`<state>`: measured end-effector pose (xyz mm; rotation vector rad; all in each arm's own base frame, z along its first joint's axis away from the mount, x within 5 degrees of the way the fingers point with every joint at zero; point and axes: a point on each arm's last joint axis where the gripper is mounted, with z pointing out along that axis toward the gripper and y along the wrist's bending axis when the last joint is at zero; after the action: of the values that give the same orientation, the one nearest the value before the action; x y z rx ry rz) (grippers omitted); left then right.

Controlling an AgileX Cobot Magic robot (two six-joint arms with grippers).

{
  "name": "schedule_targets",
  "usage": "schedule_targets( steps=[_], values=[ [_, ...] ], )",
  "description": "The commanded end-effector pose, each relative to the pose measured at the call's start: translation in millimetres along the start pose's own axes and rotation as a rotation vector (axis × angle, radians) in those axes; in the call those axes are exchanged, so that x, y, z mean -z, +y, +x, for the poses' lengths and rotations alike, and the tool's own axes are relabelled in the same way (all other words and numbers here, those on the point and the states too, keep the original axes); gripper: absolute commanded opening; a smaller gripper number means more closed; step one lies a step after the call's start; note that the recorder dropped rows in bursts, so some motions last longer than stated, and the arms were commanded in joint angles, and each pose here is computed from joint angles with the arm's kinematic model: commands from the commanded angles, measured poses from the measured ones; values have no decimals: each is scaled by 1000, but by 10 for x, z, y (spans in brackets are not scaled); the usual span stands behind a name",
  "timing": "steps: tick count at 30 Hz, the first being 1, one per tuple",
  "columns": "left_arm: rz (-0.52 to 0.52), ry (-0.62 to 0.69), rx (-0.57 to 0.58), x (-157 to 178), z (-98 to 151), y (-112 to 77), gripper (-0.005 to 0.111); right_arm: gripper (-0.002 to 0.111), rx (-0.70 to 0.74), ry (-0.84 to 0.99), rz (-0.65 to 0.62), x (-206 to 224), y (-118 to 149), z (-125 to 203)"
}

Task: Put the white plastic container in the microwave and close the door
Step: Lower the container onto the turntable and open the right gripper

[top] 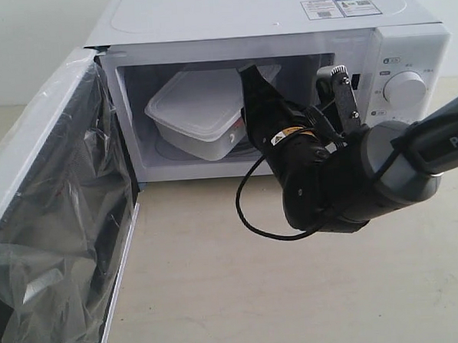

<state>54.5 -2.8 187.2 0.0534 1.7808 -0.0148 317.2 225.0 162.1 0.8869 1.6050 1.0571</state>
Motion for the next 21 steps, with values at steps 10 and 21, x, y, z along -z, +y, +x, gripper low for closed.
schedule_targets(
  steps=[10,21],
  values=[
    [0,-3,11,-1,7,-1,4,0,-7,-45,-17,-82,82,-111],
    [0,-3,11,-1,7,-1,4,0,22,-36,6,-193,4,-57]
  ],
)
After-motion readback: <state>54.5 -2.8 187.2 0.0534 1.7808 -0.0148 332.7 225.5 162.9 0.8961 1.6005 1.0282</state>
